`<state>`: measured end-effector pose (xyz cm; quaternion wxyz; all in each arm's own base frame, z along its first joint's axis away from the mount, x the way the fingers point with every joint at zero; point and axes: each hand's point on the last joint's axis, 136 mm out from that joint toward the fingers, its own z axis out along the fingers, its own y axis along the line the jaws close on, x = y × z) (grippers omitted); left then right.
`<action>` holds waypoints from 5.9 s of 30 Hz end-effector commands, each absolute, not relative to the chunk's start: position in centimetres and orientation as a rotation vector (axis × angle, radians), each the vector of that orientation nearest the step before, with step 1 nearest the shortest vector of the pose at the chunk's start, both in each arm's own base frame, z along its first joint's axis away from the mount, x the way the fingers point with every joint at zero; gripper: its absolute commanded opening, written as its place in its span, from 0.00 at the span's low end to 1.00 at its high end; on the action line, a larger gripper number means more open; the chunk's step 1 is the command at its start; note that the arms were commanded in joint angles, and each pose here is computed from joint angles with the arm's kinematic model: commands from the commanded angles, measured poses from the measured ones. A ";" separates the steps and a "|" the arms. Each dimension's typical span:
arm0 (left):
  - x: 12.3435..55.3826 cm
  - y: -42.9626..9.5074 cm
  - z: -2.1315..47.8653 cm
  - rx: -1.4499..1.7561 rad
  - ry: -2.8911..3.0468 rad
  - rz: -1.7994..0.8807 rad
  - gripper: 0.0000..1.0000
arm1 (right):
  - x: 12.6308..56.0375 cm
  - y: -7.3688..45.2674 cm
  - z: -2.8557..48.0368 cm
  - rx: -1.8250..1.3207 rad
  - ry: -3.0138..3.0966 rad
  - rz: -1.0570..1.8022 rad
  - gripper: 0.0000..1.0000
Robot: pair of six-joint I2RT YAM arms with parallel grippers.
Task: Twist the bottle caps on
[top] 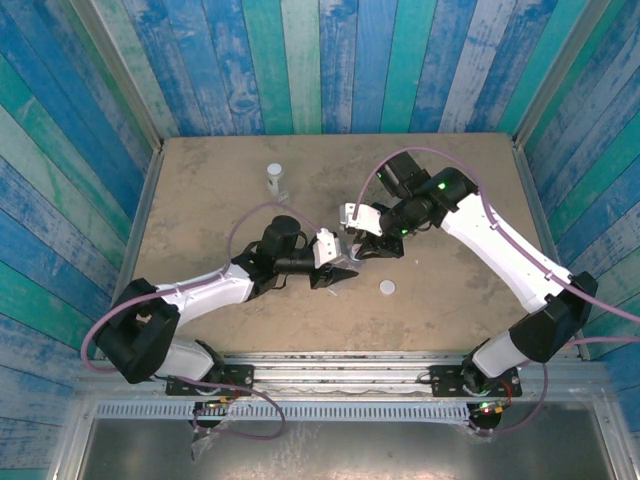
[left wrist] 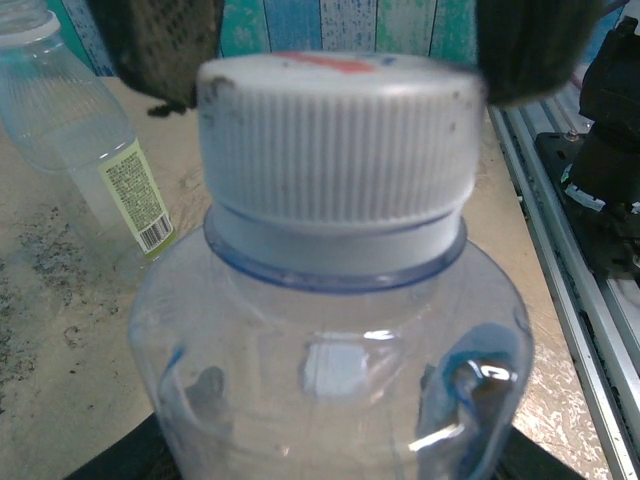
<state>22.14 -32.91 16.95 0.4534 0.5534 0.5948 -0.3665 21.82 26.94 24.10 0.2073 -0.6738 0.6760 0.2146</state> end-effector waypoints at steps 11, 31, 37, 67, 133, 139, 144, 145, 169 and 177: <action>22.0 -32.9 19.2 1.342 1.406 -0.905 0.48 | 21.3 26.7 23.2 -1.910 1.925 0.611 0.40; 25.4 -32.5 20.1 1.168 1.444 -0.775 0.47 | 25.2 26.4 22.8 -1.424 2.334 0.494 0.11; 28.6 -32.2 20.8 1.054 1.464 -0.650 0.48 | 27.5 25.0 22.1 -0.775 2.676 0.420 0.03; 20.9 -34.5 26.6 1.131 1.191 -1.244 0.47 | 23.4 27.0 36.4 -1.091 1.576 0.899 0.54; 32.0 -32.5 29.4 0.732 1.298 -0.706 0.44 | 27.4 26.2 26.1 -0.596 2.050 0.587 0.03; 31.0 -33.1 29.0 0.803 1.277 -0.730 0.45 | 27.4 25.7 27.7 -0.597 1.984 0.558 0.03; 28.5 -34.0 28.4 0.912 1.234 -0.840 0.45 | 27.0 26.5 29.0 -0.653 1.946 0.631 0.07; 28.0 -34.2 28.3 0.934 1.224 -0.866 0.45 | 26.9 26.7 29.3 -0.667 1.940 0.657 0.07; 25.8 -35.4 25.1 1.070 1.282 -1.008 0.76 | 26.8 26.9 32.9 -0.625 1.861 0.801 0.04; 25.7 -35.5 24.2 1.084 1.296 -1.017 0.68 | 27.0 26.7 33.6 -0.595 1.854 0.815 0.05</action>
